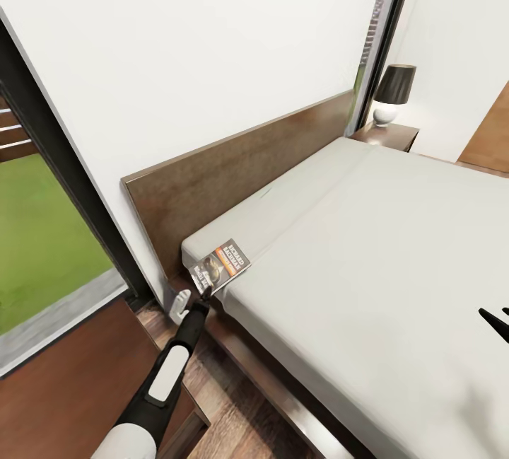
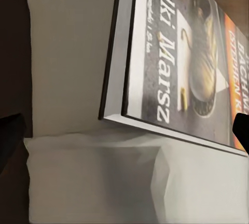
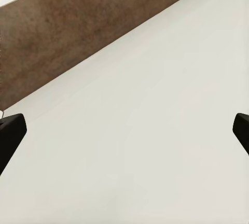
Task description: In the bedroom, move the book from the bed onto either nightstand, and place the two sandals side by side next to the bed.
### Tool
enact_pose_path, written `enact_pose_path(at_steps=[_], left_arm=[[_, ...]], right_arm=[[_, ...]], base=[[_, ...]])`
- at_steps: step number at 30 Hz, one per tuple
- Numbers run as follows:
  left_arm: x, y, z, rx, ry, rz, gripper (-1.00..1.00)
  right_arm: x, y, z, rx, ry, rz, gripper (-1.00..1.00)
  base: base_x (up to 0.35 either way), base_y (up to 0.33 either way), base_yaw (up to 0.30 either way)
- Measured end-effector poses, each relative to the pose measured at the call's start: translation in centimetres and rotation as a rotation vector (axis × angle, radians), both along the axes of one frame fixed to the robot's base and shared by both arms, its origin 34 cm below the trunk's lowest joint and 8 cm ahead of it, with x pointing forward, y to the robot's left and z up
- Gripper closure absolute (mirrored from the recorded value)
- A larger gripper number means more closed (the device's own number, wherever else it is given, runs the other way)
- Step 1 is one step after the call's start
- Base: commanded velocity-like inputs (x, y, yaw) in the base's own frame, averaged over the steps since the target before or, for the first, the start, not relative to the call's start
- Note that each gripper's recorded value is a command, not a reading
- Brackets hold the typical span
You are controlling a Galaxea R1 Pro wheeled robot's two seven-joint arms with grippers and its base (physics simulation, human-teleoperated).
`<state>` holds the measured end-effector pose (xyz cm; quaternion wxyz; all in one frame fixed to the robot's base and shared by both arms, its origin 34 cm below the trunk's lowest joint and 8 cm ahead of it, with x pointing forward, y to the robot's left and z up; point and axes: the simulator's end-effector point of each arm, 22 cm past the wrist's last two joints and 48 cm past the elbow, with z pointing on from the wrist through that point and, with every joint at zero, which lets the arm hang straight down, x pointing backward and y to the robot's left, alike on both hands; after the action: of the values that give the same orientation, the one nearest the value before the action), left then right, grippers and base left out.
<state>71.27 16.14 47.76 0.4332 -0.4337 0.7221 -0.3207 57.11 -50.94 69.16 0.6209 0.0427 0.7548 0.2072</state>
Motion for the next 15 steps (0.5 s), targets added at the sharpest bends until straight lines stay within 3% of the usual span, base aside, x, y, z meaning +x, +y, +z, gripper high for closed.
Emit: enact_pose_path(at_steps=[15], left_arm=[[0.6,-1.1,0.8,0.006,-0.020,-0.029,-1.00]], right_arm=[[0.0,0.1,0.0,0.001,0.000,0.001,-1.00]], base=[[0.000,0.000,0.000]])
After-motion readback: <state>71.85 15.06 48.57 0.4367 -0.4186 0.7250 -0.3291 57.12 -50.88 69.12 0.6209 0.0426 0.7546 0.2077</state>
